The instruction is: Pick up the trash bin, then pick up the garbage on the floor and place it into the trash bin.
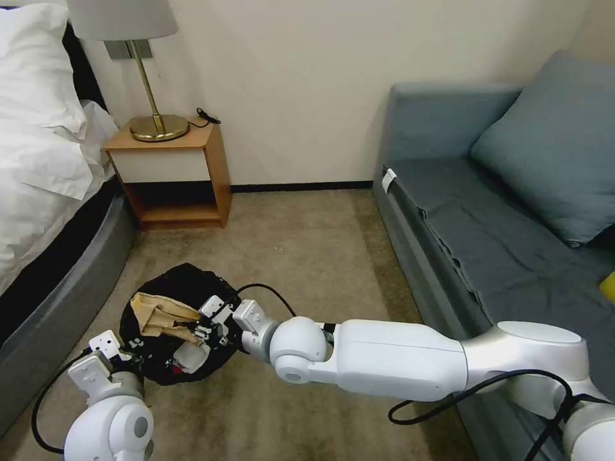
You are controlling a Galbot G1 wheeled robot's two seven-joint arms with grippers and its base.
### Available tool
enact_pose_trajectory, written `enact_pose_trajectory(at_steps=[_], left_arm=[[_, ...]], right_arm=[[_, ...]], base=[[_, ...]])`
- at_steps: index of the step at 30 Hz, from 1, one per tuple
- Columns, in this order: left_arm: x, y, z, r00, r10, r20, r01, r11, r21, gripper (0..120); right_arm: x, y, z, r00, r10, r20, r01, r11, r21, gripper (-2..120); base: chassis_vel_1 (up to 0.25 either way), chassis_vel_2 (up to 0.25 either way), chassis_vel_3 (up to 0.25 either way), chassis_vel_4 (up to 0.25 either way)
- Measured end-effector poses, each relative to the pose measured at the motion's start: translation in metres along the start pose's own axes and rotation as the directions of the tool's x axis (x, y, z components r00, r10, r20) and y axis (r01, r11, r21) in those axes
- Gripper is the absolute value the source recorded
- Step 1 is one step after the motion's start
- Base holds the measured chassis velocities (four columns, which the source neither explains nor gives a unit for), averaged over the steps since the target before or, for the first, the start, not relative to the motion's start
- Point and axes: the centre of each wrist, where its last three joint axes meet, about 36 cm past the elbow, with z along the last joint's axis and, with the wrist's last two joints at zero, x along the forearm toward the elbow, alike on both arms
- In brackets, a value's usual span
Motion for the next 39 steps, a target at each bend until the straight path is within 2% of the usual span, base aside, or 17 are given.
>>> enact_pose_trajectory(at_steps=[1, 4, 7, 9, 10, 13, 15, 19, 23, 27, 36, 37, 39], left_arm=[[0.0, 0.0, 0.0, 1.0, 0.0, 0.0, 0.0, 1.0, 0.0, 3], [-0.001, 0.0, 0.0, 1.0, 0.003, -0.008, -0.003, 1.0, 0.011, 3], [-0.002, -0.001, 0.0, 1.0, 0.0, -0.017, 0.0, 1.0, 0.025, 3], [-0.003, -0.001, -0.001, 0.999, -0.004, -0.05, 0.007, 0.998, 0.069, 3], [-0.003, -0.001, -0.001, 0.999, -0.004, -0.05, 0.007, 0.998, 0.069, 3], [-0.007, -0.001, -0.003, 0.992, -0.015, -0.129, 0.035, 0.988, 0.15, 3], [-0.008, -0.001, -0.004, 0.99, -0.017, -0.139, 0.039, 0.986, 0.159, 3], [-0.023, 0.0, -0.003, 0.971, -0.02, -0.238, 0.079, 0.968, 0.239, 3], [-0.036, 0.001, 0.0, 0.958, -0.025, -0.287, 0.105, 0.958, 0.267, 3], [-0.045, 0.002, 0.005, 0.949, -0.035, -0.313, 0.123, 0.956, 0.266, 3], [-0.052, 0.003, 0.012, 0.942, -0.047, -0.332, 0.139, 0.956, 0.258, 3], [-0.052, 0.003, 0.012, 0.944, -0.046, -0.328, 0.136, 0.957, 0.256, 10], [-0.051, 0.003, 0.013, 0.945, -0.045, -0.323, 0.133, 0.958, 0.254, 12]], right_arm=[[0.0, 0.0, 0.0, 1.0, 0.0, 0.0, 0.0, 1.0, 0.0, 56], [0.003, -0.003, -0.005, 1.0, 0.017, 0.014, -0.017, 1.0, -0.004, 70], [0.005, -0.006, -0.009, 0.999, 0.031, 0.026, -0.031, 0.999, -0.007, 77], [0.012, -0.012, -0.02, 0.997, 0.049, 0.054, -0.048, 0.999, -0.015, 88], [0.012, -0.012, -0.02, 0.997, 0.049, 0.054, -0.048, 0.999, -0.015, 88], [0.022, -0.019, -0.035, 0.993, 0.068, 0.092, -0.066, 0.997, -0.03, 99], [0.023, -0.019, -0.036, 0.993, 0.069, 0.094, -0.067, 0.997, -0.031, 99], [0.034, -0.024, -0.039, 0.99, 0.087, 0.111, -0.083, 0.996, -0.041, 100], [0.041, -0.027, -0.034, 0.989, 0.104, 0.107, -0.099, 0.994, -0.047, 100], [0.045, -0.032, -0.028, 0.988, 0.121, 0.101, -0.116, 0.992, -0.05, 100], [0.049, -0.038, -0.026, 0.985, 0.139, 0.103, -0.134, 0.989, -0.058, 100], [0.048, -0.039, -0.026, 0.984, 0.142, 0.103, -0.136, 0.989, -0.06, 100], [0.048, -0.039, -0.026, 0.984, 0.143, 0.104, -0.137, 0.989, -0.061, 100]], base=[[0.0, 0.0, 0.0, 0.0], [0.0, 0.0, 0.0, 0.0], [0.0, 0.0, 0.0, 0.0], [0.0, 0.0, 0.0, 0.0], [0.0, 0.0, 0.0, 0.0], [0.0, 0.0, 0.0, 0.0], [0.0, 0.0, 0.0, 0.0], [0.0, 0.0, 0.0, 0.0], [0.0, 0.0, 0.0, 0.0], [0.0, 0.0, 0.0, 0.0], [0.0, 0.0, 0.0, 0.0], [0.0, 0.0, 0.0, 0.0], [0.0, 0.0, 0.0, 0.0]])
